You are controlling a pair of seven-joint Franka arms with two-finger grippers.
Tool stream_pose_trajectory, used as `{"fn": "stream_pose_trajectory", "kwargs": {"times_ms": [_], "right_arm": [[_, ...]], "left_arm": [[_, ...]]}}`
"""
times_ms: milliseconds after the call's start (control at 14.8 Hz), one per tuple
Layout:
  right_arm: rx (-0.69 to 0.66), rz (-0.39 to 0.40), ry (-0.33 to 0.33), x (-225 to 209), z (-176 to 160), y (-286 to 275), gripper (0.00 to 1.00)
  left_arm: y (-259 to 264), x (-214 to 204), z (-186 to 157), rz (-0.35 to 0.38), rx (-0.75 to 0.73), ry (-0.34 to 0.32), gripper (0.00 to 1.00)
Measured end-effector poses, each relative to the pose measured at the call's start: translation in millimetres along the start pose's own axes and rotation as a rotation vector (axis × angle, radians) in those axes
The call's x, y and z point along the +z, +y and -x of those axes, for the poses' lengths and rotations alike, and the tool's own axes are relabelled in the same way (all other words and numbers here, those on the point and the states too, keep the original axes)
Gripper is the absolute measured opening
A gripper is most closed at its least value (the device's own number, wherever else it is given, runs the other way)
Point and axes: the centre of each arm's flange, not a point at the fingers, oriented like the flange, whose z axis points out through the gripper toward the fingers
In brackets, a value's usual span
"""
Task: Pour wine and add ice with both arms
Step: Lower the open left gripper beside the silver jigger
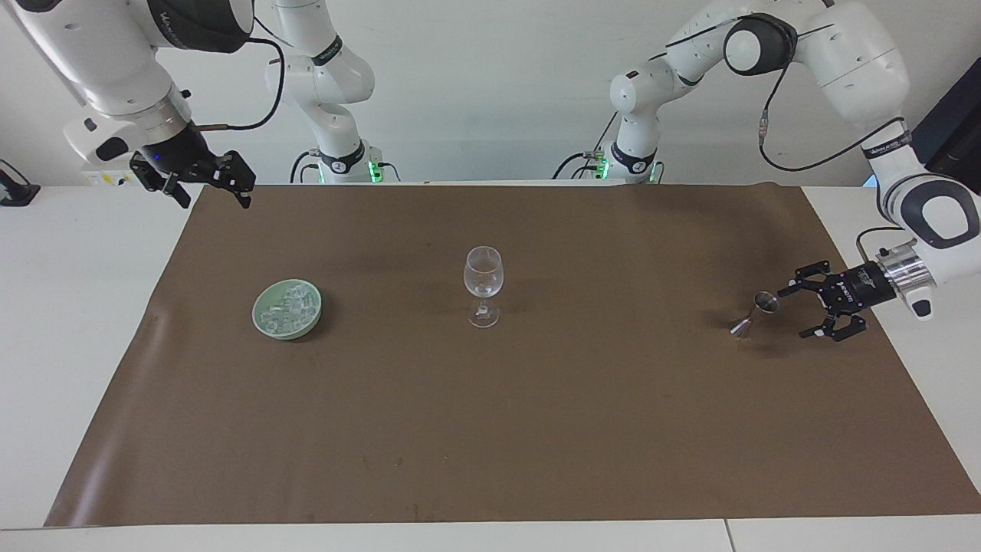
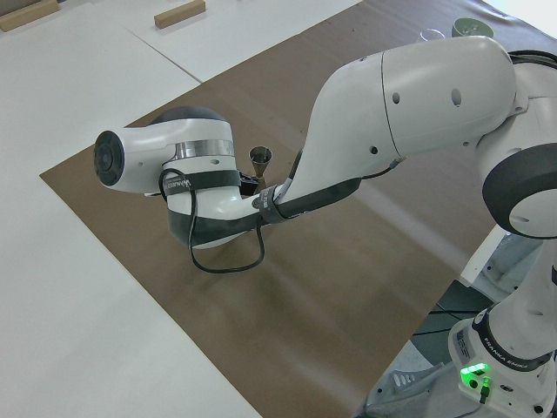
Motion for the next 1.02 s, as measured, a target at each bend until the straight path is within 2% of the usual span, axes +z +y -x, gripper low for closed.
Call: {"fn": "stream_pose_trajectory", "kwargs": {"times_ms": [203, 474, 745, 1016], "right_arm": [[0.000, 0.000, 0.000, 0, 0, 0, 1.00], [0.000, 0.000, 0.000, 0, 0, 0, 1.00], [0.000, 0.000, 0.000, 0, 0, 0, 1.00], [0.000, 0.000, 0.000, 0, 0, 0, 1.00]], "left_arm": [[-24, 9, -28, 0.013, -0.077, -0.061, 1.00], [-49, 32, -30, 0.061, -0.138, -0.157, 1.00], [-69, 46, -41, 0.185, -0.139, -0.194, 1.00], [-79, 58, -45, 0.239, -0.144, -0.222, 1.00]]}}
